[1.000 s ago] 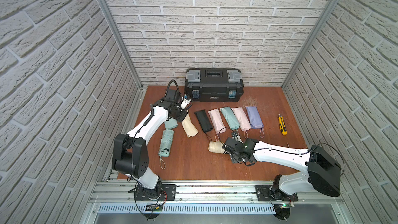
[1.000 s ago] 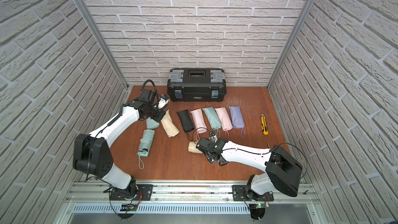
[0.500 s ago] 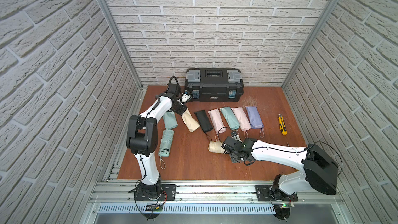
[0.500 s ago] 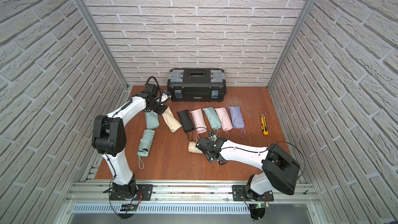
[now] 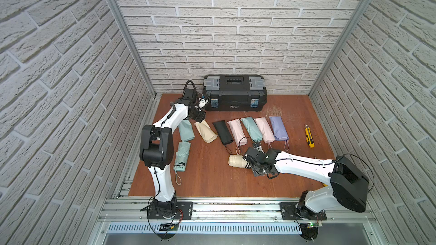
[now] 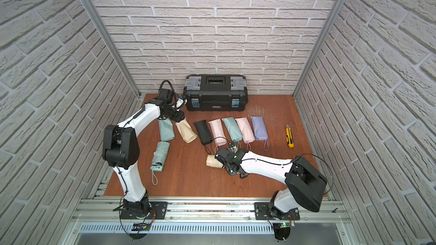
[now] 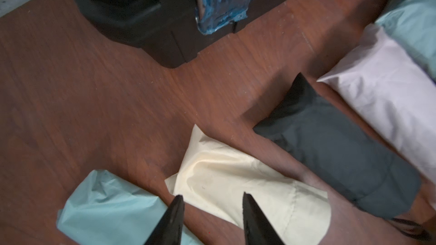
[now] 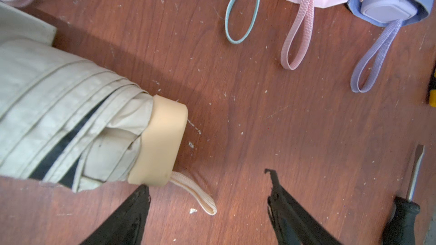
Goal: Take umbrellas out of sleeves
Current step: Place the umbrella sleeve at the center of the board, then adjust the umbrella sleeve at the center of the board.
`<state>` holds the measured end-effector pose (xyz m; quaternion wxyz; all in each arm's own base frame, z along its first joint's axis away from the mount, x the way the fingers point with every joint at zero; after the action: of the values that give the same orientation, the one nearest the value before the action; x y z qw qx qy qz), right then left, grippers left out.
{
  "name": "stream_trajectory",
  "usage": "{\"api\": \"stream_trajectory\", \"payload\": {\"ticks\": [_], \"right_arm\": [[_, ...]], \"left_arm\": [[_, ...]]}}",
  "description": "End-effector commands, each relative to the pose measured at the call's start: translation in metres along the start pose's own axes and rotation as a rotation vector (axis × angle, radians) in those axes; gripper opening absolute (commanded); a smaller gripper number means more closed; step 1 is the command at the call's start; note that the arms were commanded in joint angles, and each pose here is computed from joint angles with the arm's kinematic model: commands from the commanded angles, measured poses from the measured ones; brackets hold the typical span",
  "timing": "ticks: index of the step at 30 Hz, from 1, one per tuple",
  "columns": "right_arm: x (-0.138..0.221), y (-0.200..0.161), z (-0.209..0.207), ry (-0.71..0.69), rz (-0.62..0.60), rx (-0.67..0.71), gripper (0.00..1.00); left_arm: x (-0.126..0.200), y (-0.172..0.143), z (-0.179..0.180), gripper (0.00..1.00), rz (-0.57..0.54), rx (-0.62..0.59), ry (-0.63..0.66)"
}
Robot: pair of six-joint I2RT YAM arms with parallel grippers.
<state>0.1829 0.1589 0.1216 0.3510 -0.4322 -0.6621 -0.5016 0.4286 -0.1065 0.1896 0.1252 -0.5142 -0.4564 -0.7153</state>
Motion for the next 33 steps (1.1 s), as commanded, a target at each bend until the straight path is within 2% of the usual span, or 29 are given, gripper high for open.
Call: {"api": "stream_trajectory", "payload": {"ticks": [1,9,16,25,33], "right_arm": [[0.003,0.009,0.004,0.013,-0.024,-0.004,0.82],[0.004,0.007,0.001,0.011,-0.024,-0.012,0.82],[0.002,0.000,-0.005,0.006,-0.019,-0.031,0.82],[0.003,0.004,-0.002,0.009,-0.022,-0.019,0.82],[0.009,0.015,-0.007,0.014,-0.044,-0.030,0.82]], "left_arm": [[-0.002,0.000,-0.009,0.42,-0.063,0.117,-0.087],[-0.055,-0.021,-0.013,0.41,-0.011,0.208,-0.178],[-0.075,-0.031,-0.016,0.39,0.026,0.258,-0.218],[-0.063,-0.032,-0.030,0.39,0.036,0.262,-0.300],[-0.024,-0.025,-0.060,0.39,-0.001,0.220,-0.346]]}}
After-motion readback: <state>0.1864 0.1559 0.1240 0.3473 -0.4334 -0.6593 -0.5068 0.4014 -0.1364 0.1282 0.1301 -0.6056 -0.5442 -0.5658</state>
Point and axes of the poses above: each gripper's point midway between its finger pads, its own x axis back along the fingers, its own z axis along the line the jaws close on, y = z × x, the point moved 8 cm from there along x, back along the fingers, and after that the axes turned 8 degrees about -x, right-handed, at the moved point
